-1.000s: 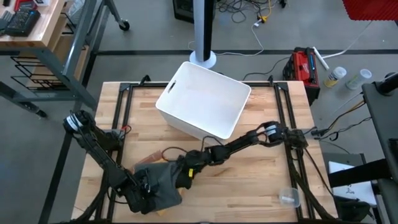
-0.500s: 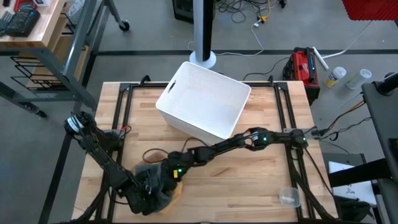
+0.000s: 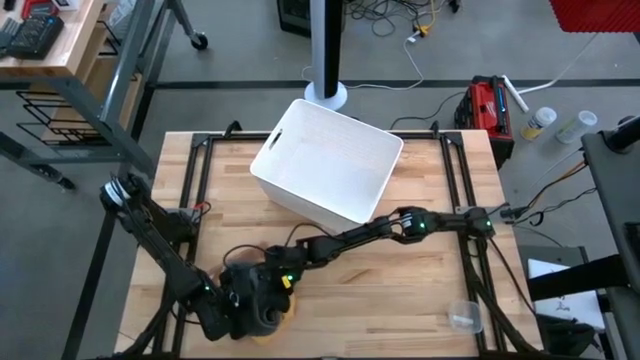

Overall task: Fold towel
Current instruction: Put the gray and yellow towel into the white bin

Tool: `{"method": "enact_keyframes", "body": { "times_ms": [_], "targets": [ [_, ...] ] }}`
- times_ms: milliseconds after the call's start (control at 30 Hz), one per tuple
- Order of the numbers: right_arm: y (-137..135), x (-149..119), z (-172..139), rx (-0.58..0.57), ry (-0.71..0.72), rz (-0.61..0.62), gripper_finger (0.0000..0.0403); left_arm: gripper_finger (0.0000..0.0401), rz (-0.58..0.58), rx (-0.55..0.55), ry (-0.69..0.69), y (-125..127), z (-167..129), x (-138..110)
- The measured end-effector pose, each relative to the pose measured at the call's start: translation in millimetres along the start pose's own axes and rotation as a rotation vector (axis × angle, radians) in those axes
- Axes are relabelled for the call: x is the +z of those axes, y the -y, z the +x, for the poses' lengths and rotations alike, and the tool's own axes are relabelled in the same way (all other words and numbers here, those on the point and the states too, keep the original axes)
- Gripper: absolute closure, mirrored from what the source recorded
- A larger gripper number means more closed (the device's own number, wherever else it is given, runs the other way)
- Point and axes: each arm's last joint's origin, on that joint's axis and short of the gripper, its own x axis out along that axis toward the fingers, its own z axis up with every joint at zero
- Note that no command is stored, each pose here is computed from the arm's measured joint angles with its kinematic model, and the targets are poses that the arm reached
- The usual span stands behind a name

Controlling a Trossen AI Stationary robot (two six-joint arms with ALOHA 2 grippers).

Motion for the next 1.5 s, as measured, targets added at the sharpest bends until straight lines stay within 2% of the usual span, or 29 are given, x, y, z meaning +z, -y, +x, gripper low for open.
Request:
{"method": "enact_keyframes", "body": {
  "times_ms": [233, 400, 500, 567, 733, 833, 900, 1000, 1133, 1300, 1400, 1500],
  "targets": [
    [-50.2, 12.5, -26.4, 0.006, 0.035, -0.164, 0.0378, 0.0369, -0.035, -0.145, 0.090, 16.0, -40.8, 6.1],
    [-89.9, 19.5, -51.8, 0.040, 0.059, -0.248, 0.0378, 0.0371, -0.042, -0.258, 0.121, 22.6, -75.0, 6.2],
    [-107.1, 20.9, -66.7, 0.054, 0.065, -0.276, 0.0378, 0.0379, -0.039, -0.305, 0.212, 25.8, -98.2, 8.3],
    [-126.0, 24.0, -85.7, 0.063, 0.079, -0.302, 0.0378, 0.0381, -0.049, -0.328, 0.338, 28.6, -116.8, 13.3],
    [-180.9, 39.5, -154.5, 0.089, 0.199, -0.418, 0.0378, 0.0381, -0.029, -0.321, 0.648, 31.6, -166.9, 23.8],
    [-201.4, 47.7, -202.3, 0.040, 0.295, -0.462, 0.0378, 0.0381, 0.080, -0.252, 0.795, 34.7, -195.1, 30.1],
    [-211.2, 53.7, -245.0, -0.029, 0.381, -0.477, 0.0378, 0.0382, 0.152, -0.179, 0.879, 38.0, -211.1, 34.6],
    [-224.3, 58.3, -318.9, -0.203, 0.571, -0.502, 0.0378, 0.0382, 0.250, -0.061, 0.956, 43.2, -226.6, 42.1],
    [-219.2, 61.6, -397.4, -0.423, 0.777, -0.467, 0.0378, 0.0382, 0.375, 0.032, 0.978, 47.6, -234.8, 48.0],
    [-183.3, 71.8, -457.1, -0.566, 0.909, -0.357, 0.0378, 0.0382, 0.415, 0.092, 0.996, 45.6, -235.5, 49.9],
    [-147.2, 79.5, -463.2, -0.592, 0.901, -0.262, 0.0378, 0.0382, 0.424, 0.100, 0.997, 43.1, -234.9, 50.0],
    [-103.8, 85.1, -440.1, -0.600, 0.824, -0.198, 0.0378, 0.0382, 0.441, 0.110, 0.997, 42.2, -232.7, 48.9]
  ]
}}
